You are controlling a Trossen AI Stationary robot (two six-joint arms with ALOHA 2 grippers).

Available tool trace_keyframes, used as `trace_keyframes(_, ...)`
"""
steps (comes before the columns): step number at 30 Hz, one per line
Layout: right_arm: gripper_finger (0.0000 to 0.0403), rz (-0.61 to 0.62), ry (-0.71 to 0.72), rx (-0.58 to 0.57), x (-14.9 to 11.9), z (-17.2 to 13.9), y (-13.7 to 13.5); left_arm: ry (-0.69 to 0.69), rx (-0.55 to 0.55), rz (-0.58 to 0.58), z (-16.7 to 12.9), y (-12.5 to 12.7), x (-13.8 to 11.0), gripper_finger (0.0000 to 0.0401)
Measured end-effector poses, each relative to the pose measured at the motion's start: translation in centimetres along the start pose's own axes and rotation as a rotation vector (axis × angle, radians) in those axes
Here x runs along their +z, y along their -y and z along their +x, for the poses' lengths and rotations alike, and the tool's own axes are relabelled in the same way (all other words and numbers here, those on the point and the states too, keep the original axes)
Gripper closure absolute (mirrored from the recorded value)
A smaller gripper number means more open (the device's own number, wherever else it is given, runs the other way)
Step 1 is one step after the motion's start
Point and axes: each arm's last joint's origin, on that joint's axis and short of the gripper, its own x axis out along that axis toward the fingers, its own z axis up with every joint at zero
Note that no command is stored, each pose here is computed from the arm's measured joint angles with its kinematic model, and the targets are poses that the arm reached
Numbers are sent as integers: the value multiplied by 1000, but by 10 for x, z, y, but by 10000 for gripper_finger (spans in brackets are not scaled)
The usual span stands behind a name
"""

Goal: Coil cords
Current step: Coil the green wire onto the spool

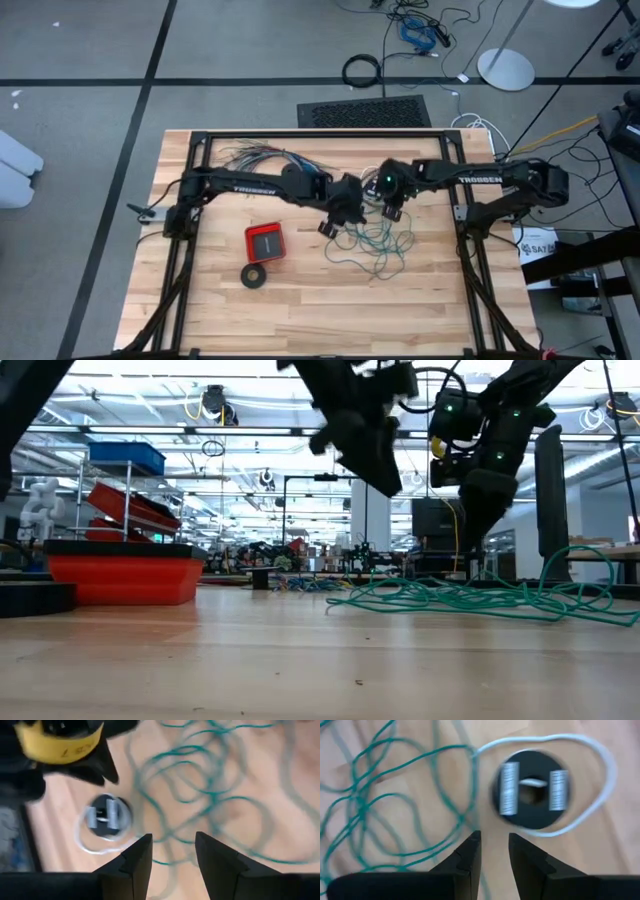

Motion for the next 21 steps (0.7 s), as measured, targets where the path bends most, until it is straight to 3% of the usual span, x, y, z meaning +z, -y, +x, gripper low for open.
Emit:
trace_keyframes(5, 316, -31, -6, 46, -17, 12, -26, -82, -77, -33, -6, 39, 9, 244)
trace_keyframes(9, 316, -33, 15, 84, -28, 20, -44, -114, -50, -13, -4, 59, 14, 244)
trace_keyframes(12, 316, -50, 43, 111, -31, 20, -56, -122, -19, -11, -1, 62, 13, 244)
trace_keyframes(21, 316, -117, 36, 157, -41, 16, -81, -35, 38, -147, 19, 60, 4, 244)
